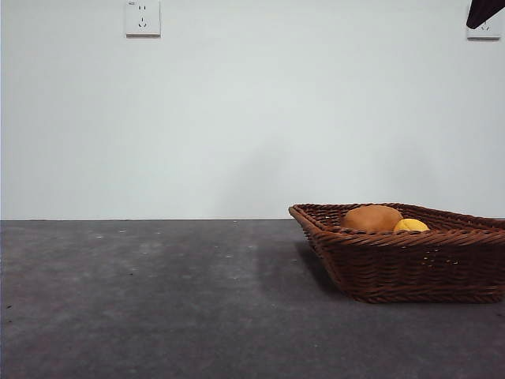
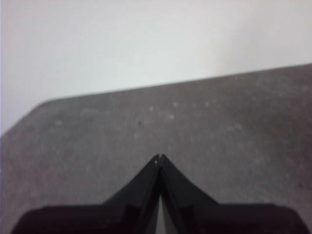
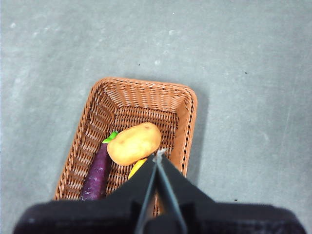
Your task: Help me put the vegetables on the table into the basket
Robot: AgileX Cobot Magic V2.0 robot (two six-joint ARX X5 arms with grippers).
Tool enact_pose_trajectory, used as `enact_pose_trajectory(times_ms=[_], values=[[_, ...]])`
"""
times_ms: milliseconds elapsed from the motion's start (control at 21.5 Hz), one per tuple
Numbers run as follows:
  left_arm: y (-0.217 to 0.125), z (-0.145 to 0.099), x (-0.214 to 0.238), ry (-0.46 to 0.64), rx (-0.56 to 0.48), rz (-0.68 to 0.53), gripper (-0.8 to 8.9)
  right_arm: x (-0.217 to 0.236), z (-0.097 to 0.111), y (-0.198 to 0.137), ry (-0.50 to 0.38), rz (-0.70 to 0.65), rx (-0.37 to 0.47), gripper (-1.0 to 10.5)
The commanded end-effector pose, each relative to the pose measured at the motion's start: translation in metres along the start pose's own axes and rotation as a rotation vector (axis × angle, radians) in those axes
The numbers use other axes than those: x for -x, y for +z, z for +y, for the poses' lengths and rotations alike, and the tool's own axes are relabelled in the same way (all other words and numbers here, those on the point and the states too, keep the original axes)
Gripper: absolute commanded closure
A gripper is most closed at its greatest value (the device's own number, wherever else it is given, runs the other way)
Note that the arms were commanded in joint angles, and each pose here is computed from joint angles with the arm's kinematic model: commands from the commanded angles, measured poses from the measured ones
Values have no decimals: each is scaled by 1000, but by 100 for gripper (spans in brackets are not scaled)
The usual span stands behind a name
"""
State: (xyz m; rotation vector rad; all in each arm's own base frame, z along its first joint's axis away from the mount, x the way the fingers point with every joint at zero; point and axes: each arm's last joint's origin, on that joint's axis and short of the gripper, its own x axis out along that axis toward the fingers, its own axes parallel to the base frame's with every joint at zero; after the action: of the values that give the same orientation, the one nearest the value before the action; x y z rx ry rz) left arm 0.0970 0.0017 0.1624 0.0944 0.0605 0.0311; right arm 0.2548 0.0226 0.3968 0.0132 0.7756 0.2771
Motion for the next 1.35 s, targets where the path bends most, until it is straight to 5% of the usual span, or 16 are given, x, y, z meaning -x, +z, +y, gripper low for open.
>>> enact_pose_trajectory(times_ms=[47, 931, 1071, 1210, 1350], values=[[-7, 1, 0, 12, 15, 48, 817, -2, 0, 0, -1, 2, 1, 946], [-14, -1, -1, -41, 41, 118, 817, -2, -1, 0, -3, 5, 0, 946], [-14, -1, -1, -42, 41, 118, 817, 4, -1, -1, -48, -5, 51, 946], [-14, -1, -1, -42, 41, 118, 817, 38, 4, -7, -175, -86, 72, 946], [-14, -1, -1, -42, 41, 119, 817, 86, 15, -19, -151, -276, 66, 946]])
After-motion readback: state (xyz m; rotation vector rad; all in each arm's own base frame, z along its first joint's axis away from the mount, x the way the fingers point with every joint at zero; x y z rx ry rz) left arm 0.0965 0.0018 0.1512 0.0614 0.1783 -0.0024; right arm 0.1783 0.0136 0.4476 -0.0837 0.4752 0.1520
